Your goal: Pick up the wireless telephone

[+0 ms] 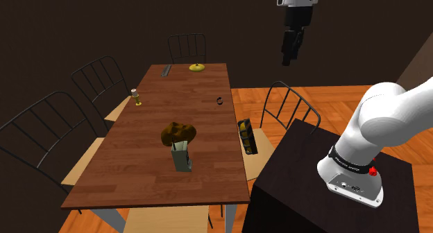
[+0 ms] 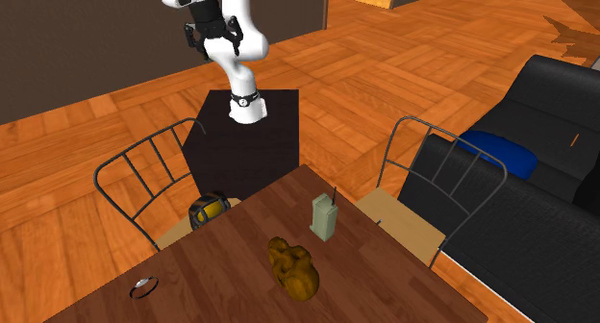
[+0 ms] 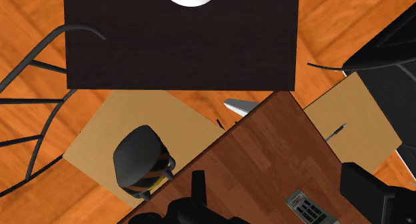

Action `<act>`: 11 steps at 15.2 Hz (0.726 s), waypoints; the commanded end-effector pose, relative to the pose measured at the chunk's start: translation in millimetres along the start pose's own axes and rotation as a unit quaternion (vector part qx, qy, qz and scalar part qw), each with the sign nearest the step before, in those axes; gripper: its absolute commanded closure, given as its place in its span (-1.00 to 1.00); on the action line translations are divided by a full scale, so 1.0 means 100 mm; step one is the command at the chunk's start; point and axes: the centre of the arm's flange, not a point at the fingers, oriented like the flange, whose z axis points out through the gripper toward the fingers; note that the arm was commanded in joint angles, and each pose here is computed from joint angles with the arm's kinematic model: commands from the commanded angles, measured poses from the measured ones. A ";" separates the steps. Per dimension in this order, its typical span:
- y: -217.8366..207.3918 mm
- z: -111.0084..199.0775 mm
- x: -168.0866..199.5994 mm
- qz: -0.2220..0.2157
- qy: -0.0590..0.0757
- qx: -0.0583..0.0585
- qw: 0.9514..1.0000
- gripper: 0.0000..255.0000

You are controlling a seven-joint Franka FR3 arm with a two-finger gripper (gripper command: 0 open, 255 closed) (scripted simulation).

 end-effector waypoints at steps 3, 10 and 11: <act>-0.14 0.16 0.17 -0.005 0.001 -0.004 1.000 -1.00; -0.61 0.72 0.75 -0.023 0.004 -0.018 1.000 -1.00; -0.68 0.81 0.83 -0.026 0.005 -0.020 0.999 -1.00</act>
